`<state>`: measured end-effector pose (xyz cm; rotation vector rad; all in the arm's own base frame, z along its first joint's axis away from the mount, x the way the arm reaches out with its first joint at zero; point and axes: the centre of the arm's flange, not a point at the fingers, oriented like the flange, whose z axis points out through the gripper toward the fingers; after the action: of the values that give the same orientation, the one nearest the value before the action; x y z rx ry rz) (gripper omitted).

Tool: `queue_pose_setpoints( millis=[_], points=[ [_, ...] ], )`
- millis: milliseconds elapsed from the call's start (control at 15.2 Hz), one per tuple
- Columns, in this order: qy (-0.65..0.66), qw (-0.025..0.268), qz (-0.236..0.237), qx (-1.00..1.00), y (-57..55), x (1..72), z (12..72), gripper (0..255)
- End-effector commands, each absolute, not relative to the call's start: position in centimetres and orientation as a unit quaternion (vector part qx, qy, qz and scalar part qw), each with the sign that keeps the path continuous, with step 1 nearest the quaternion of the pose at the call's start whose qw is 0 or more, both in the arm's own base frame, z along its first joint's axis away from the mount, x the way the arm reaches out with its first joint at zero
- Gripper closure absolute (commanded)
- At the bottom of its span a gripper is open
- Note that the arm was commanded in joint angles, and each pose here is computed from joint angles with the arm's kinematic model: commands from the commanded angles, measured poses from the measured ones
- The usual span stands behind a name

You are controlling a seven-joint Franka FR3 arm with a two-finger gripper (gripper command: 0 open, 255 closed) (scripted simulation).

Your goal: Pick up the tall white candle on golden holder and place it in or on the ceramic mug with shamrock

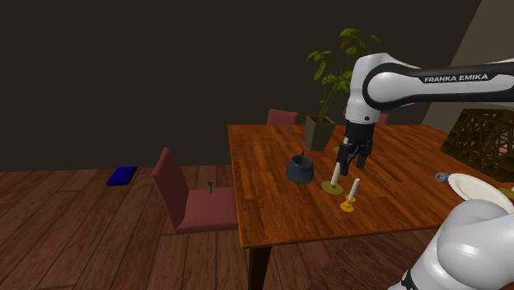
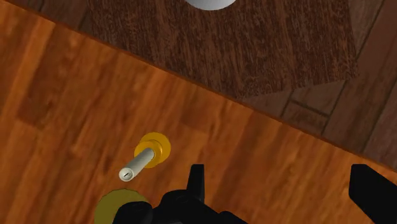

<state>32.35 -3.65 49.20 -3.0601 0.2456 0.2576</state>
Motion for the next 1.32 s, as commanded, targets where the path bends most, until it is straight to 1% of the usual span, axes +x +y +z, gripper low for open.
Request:
queue_pose_setpoints(
  millis=[0,594,1056,1254],
  points=[
    [0.109,0.029,0.082,-0.99,-6.0,32.8,48.0,0],
    [0.232,0.022,0.077,-0.969,-16.3,32.7,42.9,0],
    [0.232,0.022,0.077,-0.969,-16.0,32.2,39.2,0],
    [0.232,0.022,0.077,-0.969,-16.0,32.1,38.9,0]
  ],
)
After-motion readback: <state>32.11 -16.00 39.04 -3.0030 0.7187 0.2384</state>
